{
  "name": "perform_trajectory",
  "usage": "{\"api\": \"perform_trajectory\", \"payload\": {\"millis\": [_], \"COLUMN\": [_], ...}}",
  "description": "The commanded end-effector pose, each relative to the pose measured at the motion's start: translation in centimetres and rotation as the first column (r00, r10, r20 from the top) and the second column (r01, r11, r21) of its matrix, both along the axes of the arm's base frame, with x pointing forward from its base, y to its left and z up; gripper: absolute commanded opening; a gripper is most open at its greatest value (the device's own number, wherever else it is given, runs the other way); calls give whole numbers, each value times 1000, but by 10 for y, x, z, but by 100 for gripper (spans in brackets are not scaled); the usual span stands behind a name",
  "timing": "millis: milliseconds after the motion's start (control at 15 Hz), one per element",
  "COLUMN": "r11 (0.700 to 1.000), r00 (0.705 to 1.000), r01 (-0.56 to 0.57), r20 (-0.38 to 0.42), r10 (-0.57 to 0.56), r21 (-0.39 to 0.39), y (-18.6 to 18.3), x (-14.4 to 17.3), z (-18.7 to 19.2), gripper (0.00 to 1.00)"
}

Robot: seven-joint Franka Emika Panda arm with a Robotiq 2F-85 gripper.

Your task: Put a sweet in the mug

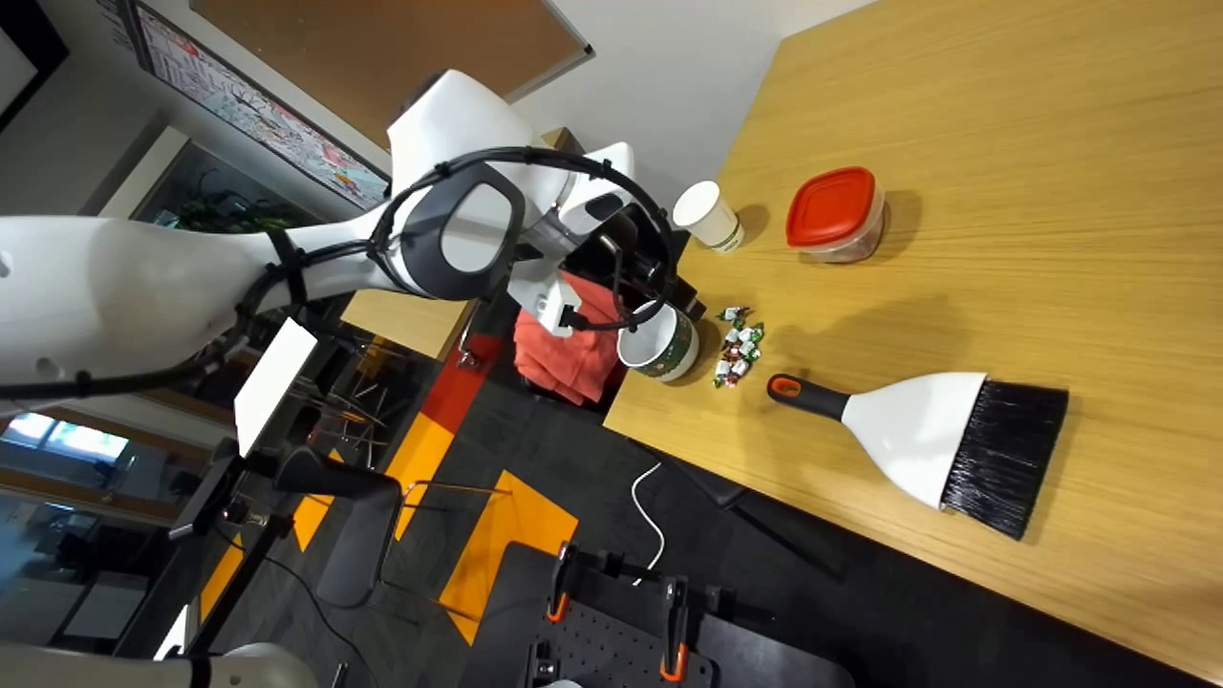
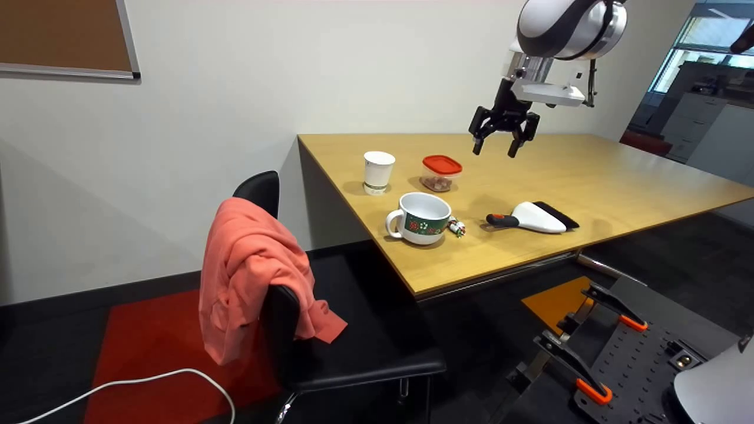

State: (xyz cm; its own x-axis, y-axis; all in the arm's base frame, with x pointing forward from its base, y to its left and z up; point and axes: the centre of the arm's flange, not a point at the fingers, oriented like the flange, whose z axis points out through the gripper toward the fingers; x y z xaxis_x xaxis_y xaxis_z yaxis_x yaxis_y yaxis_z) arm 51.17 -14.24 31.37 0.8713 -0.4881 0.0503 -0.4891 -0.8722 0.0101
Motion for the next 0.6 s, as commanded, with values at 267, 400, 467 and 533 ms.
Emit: {"api": "perform_trajectory", "payload": {"millis": [267, 400, 467, 533], "r11": [999, 999, 999, 998], "r00": [999, 999, 999, 999], "r01": [35, 36, 36, 48], "r20": [-4, -2, -1, 0], "r10": [-35, -36, -36, -48], "r21": [35, 35, 35, 35], "y": [8, 8, 8, 10], "x": [18, 19, 19, 22], "z": [-18, -17, -17, -18], "gripper": [100, 100, 100, 100]}}
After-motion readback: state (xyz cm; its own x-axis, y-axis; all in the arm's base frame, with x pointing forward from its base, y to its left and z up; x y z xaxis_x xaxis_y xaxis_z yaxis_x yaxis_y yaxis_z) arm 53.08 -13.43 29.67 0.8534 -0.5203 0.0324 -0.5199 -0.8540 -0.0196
